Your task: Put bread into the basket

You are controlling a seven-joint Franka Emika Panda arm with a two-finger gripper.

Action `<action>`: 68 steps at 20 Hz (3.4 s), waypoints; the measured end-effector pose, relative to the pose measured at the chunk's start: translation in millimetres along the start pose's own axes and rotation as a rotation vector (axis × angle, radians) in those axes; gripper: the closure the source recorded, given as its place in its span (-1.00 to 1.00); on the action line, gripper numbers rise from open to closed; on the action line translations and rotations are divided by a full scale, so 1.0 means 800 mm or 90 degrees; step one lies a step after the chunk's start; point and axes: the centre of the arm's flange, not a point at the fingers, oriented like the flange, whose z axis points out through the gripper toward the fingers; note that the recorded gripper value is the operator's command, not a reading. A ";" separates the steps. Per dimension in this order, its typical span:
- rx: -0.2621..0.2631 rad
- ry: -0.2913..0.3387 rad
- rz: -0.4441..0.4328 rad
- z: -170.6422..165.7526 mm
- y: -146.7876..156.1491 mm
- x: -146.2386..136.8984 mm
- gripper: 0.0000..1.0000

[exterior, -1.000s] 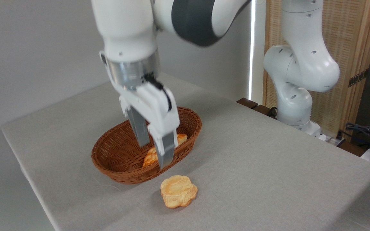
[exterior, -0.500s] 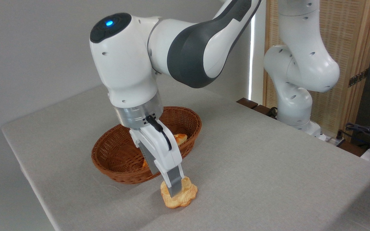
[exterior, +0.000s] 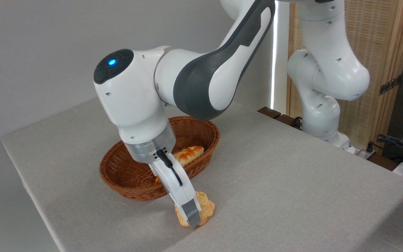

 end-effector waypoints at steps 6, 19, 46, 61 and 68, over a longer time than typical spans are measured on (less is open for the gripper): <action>-0.001 -0.005 0.010 0.006 0.004 0.011 -0.17; 0.001 -0.004 0.037 0.005 0.002 0.010 -0.09; 0.074 0.176 0.005 -0.159 0.035 0.054 -0.19; -0.027 0.128 -0.103 -0.105 0.138 0.182 -1.00; -0.036 0.118 -0.102 -0.090 0.135 0.188 -1.00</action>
